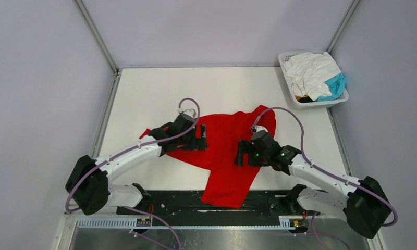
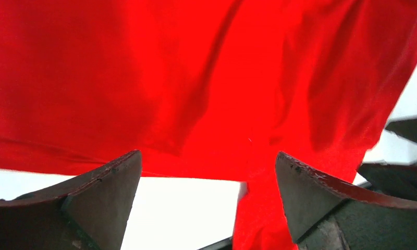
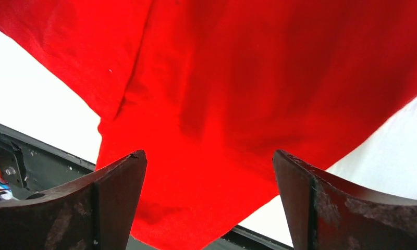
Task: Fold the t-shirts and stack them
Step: Flatten out the tshirt
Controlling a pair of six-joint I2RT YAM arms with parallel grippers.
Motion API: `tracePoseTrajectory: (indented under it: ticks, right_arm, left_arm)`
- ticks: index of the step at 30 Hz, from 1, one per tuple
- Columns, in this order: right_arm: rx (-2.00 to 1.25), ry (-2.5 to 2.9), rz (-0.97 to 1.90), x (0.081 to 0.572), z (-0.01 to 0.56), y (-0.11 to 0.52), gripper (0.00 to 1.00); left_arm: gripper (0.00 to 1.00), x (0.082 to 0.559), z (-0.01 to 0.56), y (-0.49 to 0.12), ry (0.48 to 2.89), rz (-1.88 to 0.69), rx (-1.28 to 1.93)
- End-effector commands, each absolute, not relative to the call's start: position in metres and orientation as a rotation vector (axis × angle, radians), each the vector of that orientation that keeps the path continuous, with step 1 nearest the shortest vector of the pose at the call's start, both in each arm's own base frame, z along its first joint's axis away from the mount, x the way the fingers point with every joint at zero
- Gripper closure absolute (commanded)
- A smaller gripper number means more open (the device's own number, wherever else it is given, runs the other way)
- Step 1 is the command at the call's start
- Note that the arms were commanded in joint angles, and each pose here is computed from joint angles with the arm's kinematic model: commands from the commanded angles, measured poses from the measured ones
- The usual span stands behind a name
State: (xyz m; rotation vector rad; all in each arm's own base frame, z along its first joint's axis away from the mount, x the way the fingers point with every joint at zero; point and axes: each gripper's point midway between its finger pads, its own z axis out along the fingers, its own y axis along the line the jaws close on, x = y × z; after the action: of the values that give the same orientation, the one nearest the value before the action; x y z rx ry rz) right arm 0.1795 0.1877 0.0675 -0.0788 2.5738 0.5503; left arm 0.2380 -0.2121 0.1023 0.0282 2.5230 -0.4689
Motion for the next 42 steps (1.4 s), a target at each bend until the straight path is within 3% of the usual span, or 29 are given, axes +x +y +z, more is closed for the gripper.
tracePoseTrajectory:
  ticks: [1, 7, 11, 19, 26, 30, 40, 42]
  right_arm:
    - [0.063, 2.602, 0.695, 0.165, 0.050, 0.208, 0.01]
    - [0.126, 2.677, 0.633, 0.152, 0.016, 0.198, 0.01]
    - [0.171, 2.707, 0.577, 0.150, 0.005, 0.190, 0.01]
    - [0.203, 2.698, 0.543, 0.146, 0.001, 0.180, 0.01]
    - [0.211, 2.684, 0.480, 0.145, 0.003, 0.167, 0.01]
    - [0.216, 2.678, 0.469, 0.145, 0.003, 0.165, 0.01]
    - [0.216, 2.689, 0.445, 0.143, 0.001, 0.161, 0.01]
    - [0.215, 2.689, 0.445, 0.143, 0.001, 0.161, 0.00]
  left_arm:
    - [0.01, 0.216, 0.091, -0.262, 2.547, -0.561, 0.246]
    - [0.01, 0.176, 0.063, -0.307, 2.611, -0.526, 0.496]
    - [0.05, 0.174, 0.041, -0.309, 2.656, -0.378, 0.515]
    - [0.31, 0.200, 0.031, -0.289, 2.638, -0.055, 0.388]
    - [0.49, 0.211, 0.038, -0.275, 2.598, 0.076, 0.323]
    - [0.52, 0.216, 0.044, -0.273, 2.583, 0.088, 0.311]
    - [0.90, 0.206, 0.035, -0.292, 2.648, -0.069, 0.395]
    - [0.91, 0.198, 0.031, -0.298, 2.670, -0.135, 0.431]
